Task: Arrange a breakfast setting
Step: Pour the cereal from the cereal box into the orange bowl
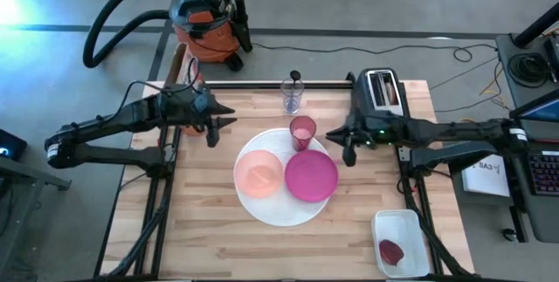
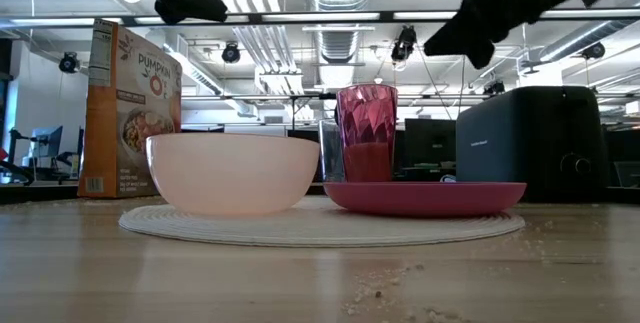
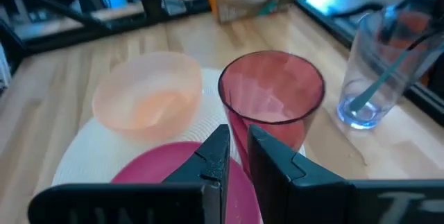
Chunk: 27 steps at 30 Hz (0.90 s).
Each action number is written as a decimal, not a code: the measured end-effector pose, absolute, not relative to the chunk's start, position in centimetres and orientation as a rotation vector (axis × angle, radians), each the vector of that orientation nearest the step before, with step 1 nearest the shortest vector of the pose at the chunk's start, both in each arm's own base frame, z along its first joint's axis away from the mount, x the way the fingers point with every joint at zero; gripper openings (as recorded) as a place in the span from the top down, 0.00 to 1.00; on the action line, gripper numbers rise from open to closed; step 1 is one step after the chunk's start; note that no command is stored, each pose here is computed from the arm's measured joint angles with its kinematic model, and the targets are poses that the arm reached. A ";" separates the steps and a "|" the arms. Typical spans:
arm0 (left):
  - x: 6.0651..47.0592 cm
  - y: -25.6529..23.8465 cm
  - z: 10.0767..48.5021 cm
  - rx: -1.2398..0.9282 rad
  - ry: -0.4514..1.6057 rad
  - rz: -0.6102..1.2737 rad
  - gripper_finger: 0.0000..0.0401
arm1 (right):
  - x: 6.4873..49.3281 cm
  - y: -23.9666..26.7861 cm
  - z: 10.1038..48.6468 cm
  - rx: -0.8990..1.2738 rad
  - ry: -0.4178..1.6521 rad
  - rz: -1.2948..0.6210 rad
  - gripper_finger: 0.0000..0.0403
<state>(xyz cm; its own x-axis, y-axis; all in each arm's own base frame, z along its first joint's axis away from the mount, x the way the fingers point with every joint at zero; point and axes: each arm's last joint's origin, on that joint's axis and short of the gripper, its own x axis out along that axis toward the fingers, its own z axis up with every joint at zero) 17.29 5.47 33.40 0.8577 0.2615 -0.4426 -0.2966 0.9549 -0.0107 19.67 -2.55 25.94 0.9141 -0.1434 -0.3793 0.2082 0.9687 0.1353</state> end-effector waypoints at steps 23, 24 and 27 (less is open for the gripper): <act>17.5 5.5 33.8 -0.076 0.407 0.295 0.73 | 11.6 -1.9 19.9 0.171 -0.062 -0.275 0.89; 17.5 5.5 33.8 -0.078 0.405 0.296 0.73 | 11.5 -1.9 19.6 0.176 -0.080 -0.278 0.89; 17.5 5.5 33.9 -0.082 0.400 0.297 0.73 | 11.4 -1.9 18.7 0.164 -0.152 -0.272 0.89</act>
